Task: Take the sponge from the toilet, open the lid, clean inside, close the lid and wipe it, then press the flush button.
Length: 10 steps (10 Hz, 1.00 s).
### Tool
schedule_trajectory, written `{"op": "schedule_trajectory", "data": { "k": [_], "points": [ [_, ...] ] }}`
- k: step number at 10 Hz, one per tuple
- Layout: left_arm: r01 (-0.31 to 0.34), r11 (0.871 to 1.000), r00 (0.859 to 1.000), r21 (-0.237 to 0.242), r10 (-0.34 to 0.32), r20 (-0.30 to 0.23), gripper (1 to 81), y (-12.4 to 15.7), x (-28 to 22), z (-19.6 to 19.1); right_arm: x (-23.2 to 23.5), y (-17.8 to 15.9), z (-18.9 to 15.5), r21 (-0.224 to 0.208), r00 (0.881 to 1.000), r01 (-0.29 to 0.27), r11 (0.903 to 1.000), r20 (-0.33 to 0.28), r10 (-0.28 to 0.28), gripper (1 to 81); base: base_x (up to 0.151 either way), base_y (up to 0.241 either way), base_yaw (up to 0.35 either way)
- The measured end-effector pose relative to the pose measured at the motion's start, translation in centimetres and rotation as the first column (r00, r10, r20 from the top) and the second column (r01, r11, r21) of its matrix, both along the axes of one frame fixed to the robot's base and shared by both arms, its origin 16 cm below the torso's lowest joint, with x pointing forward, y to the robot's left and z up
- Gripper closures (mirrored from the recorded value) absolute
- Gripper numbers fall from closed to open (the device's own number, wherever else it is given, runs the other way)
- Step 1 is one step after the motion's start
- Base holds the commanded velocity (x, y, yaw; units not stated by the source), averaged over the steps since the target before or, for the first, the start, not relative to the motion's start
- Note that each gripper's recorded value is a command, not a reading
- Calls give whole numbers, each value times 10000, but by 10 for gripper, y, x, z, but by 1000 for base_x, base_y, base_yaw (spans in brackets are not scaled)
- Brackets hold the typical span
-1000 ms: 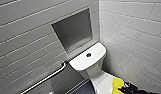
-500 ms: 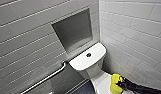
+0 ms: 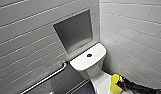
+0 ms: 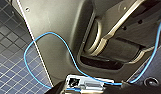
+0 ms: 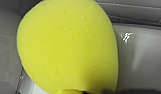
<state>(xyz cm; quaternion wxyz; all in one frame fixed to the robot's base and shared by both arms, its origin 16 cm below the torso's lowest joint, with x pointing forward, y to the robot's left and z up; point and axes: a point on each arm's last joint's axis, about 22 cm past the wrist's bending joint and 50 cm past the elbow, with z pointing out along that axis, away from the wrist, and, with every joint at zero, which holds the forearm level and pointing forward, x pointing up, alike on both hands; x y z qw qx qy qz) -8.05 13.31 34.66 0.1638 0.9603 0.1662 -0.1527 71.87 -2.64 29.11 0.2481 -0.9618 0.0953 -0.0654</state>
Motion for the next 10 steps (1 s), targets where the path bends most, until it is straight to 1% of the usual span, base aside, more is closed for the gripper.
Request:
{"op": "schedule_trajectory", "data": {
  "k": [2,3,4,5,6,7,8,9,10],
  "points": [
    [-21,10000,10000,-64,21,55,10,-6,3,-1,0,-8,-2,-45,9998,177,9998,43,-176,811,0,0,0],
    [-23,10000,10000,-71,23,62,10,-6,4,-1,-2,-9,-3,61,9992,305,9995,241,-307,811,0,0,0],
    [-21,10000,10000,-62,22,57,10,-6,4,-1,-4,-10,-3,205,9970,336,9992,697,-350,811,0,0,0],
    [-18,10000,10000,-62,18,45,10,-6,3,-1,-5,-13,-2,361,9901,352,9987,1348,-398,811,0,0,0],
    [-29,10000,10000,-75,30,54,10,-7,4,-1,-9,-22,0,541,9799,391,9978,1934,-489,811,0,0,0],
    [-36,10000,10000,-89,36,72,10,-8,5,-1,-17,-41,3,690,9749,478,9965,2139,-616,811,0,0,0],
    [-44,9999,10000,-109,45,85,10,-10,6,-1,-33,-53,7,954,9737,551,9939,2153,-746,811,0,0,0],
    [-51,9999,9999,-109,52,88,10,-10,7,-1,-57,-62,12,1253,9778,587,9904,1927,-823,811,0,0,0],
    [-52,9999,10000,-109,53,82,10,-10,7,-1,-86,-69,17,1496,9844,576,9871,1563,-811,811,0,0,0]
  ]
}}
